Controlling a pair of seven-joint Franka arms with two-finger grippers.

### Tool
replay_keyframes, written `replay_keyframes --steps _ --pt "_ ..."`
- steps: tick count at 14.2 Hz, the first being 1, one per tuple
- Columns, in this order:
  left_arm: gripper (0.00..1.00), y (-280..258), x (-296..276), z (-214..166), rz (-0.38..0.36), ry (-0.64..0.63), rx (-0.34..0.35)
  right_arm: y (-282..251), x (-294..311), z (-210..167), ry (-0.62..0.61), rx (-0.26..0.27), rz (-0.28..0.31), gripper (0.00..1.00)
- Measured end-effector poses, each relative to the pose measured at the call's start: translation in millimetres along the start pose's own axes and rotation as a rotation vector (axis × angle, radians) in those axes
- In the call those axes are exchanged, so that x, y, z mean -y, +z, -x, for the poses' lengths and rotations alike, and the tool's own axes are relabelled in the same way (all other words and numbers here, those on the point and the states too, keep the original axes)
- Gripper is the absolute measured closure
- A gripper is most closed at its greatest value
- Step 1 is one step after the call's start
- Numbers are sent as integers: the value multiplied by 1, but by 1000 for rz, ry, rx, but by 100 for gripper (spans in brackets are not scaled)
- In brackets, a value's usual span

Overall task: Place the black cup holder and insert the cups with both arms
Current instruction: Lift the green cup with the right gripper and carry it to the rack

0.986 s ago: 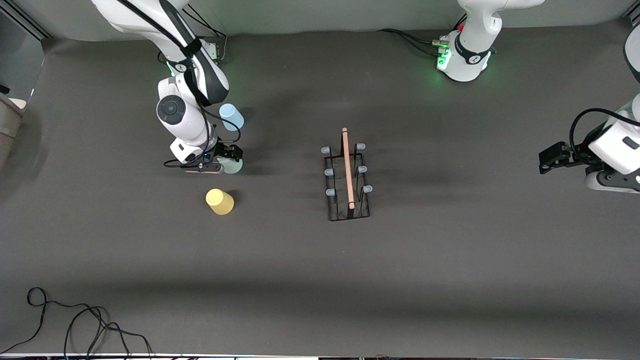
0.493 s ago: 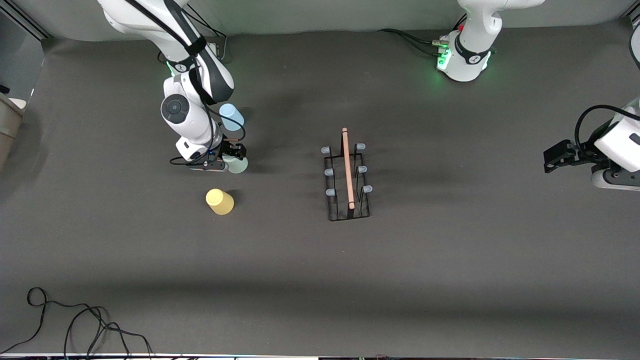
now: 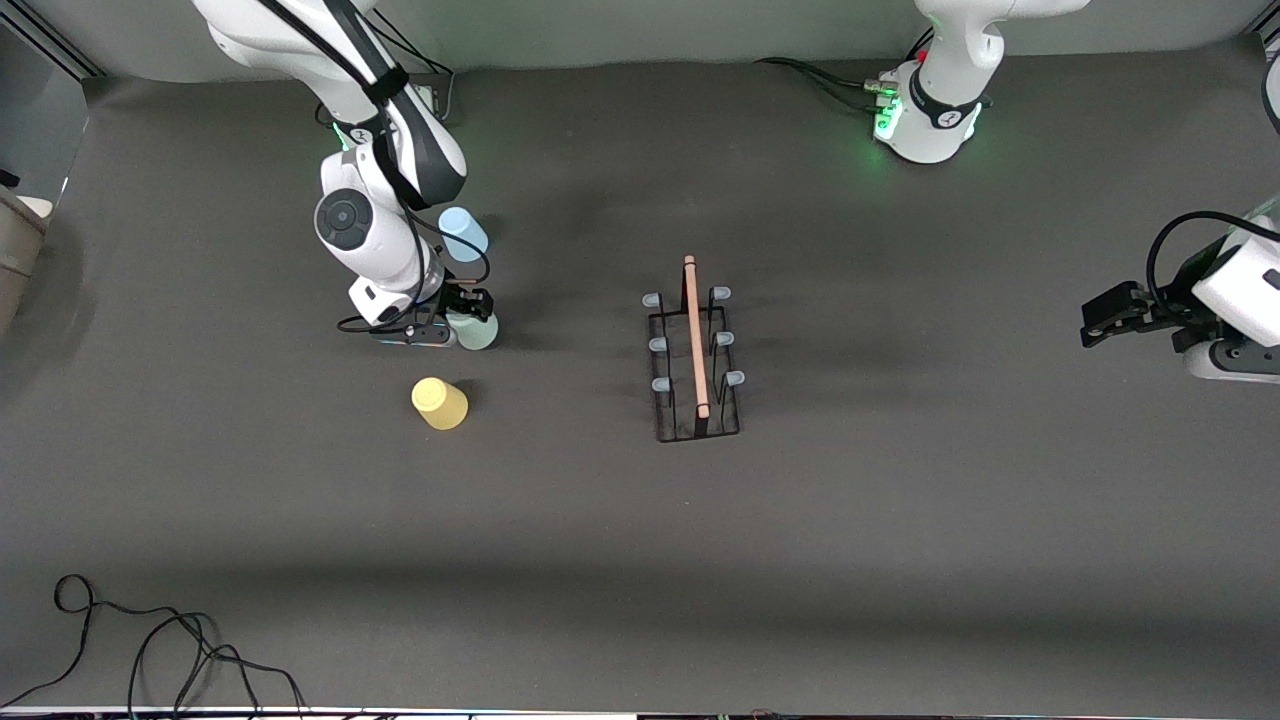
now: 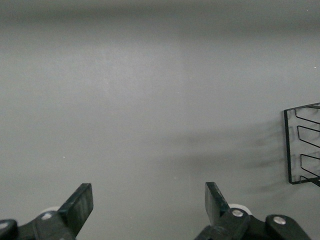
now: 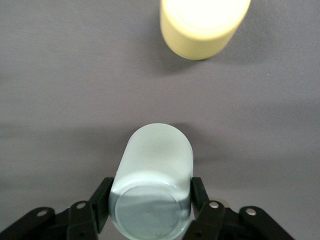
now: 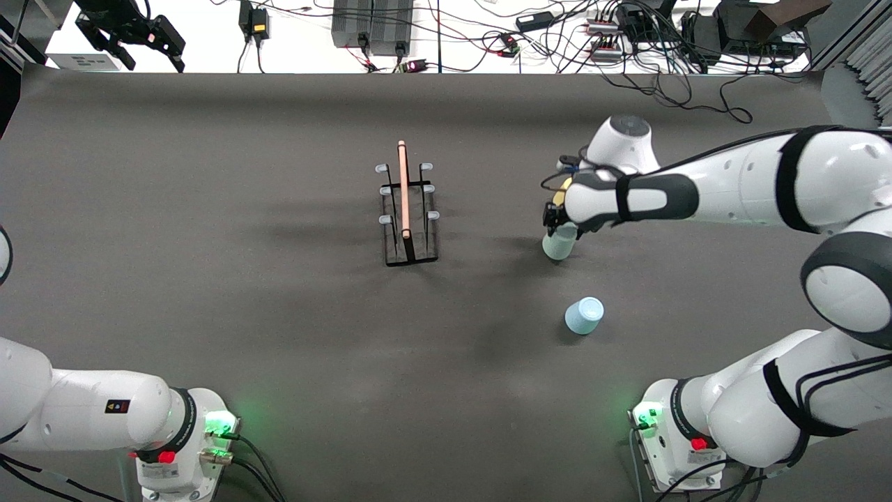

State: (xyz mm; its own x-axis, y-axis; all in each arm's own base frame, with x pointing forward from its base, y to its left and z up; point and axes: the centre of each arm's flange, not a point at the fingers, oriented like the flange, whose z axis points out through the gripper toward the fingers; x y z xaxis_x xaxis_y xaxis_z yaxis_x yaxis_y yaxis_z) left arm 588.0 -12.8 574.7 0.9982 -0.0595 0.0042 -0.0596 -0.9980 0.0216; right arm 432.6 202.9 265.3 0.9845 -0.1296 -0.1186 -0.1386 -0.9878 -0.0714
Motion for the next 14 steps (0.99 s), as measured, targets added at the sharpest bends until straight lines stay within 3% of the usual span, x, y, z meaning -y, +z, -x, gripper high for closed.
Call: replay_keyframes --steps 8,14 --pt "0 -10 15 4 -20 -31 10 -154 75 -13 202 27 -61 33" --pt "0 -8 17 4 -40 -31 17 -153 179 23 318 10 -56 33"
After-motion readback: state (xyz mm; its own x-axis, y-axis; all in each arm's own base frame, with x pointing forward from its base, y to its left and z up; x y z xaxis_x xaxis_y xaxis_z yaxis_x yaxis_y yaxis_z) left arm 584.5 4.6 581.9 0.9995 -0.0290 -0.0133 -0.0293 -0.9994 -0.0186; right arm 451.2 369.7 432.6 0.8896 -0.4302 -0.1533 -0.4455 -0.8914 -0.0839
